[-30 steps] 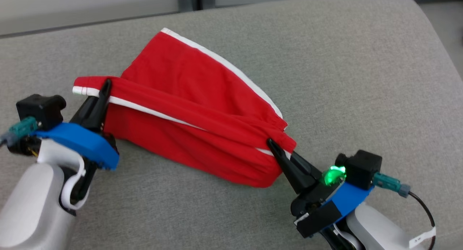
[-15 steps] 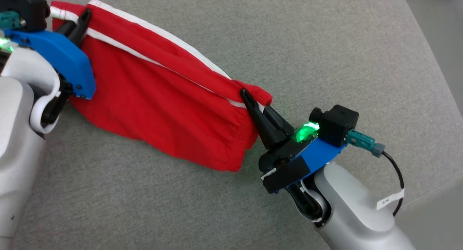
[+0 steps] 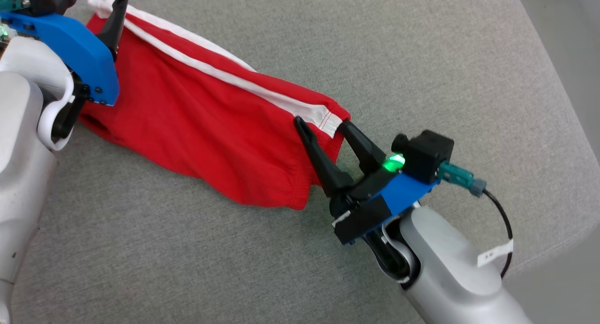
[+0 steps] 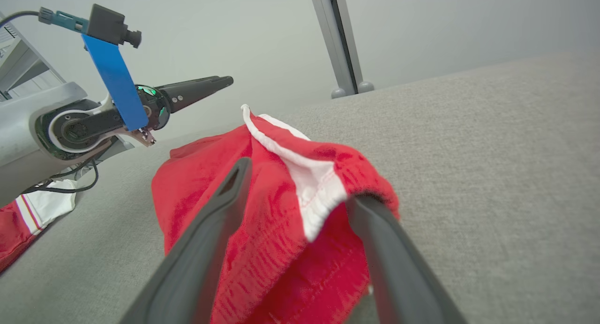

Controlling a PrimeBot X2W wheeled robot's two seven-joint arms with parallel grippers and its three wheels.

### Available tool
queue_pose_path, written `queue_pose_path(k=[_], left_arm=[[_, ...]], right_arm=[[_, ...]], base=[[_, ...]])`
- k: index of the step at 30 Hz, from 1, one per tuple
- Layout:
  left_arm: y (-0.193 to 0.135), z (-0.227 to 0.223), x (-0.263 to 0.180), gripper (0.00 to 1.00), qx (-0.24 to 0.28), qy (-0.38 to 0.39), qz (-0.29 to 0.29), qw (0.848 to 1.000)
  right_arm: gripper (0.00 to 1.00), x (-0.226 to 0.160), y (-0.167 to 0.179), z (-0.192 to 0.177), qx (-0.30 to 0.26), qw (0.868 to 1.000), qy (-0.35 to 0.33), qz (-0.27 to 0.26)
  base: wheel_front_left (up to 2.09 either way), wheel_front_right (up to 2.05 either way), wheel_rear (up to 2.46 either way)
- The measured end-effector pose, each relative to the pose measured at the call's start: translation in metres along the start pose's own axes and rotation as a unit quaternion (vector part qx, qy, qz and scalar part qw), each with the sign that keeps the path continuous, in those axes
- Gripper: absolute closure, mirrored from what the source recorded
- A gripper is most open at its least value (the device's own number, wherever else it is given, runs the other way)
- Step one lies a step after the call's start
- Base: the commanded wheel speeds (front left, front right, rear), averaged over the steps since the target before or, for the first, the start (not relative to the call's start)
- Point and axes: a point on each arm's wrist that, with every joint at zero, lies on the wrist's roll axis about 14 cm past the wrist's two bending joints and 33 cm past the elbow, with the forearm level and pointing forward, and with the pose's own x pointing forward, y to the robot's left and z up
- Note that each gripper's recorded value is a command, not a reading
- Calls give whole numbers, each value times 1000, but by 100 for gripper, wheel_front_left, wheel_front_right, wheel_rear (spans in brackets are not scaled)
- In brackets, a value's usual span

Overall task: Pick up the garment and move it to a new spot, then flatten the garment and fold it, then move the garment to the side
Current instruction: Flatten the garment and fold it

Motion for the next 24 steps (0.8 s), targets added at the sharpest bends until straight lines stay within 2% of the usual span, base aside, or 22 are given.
queue_pose_path(k=[9,12,17,24], left_arm=[[2,43,-29,0,5,-64,15,998],[1,38,-37,0,6,-61,17,998],[6,28,-47,0,13,-51,25,998],[11,-10,-53,0,20,15,29,999]], right_arm=[[0,-48,-15,3,-23,999,-9,-40],[0,-62,-22,15,-40,997,-27,-53],[0,-81,-19,40,-100,992,-61,-56],[0,-93,-13,42,-102,990,-75,-68]], base=[[0,0,0],[0,0,0],[0,0,0],[0,0,0]])
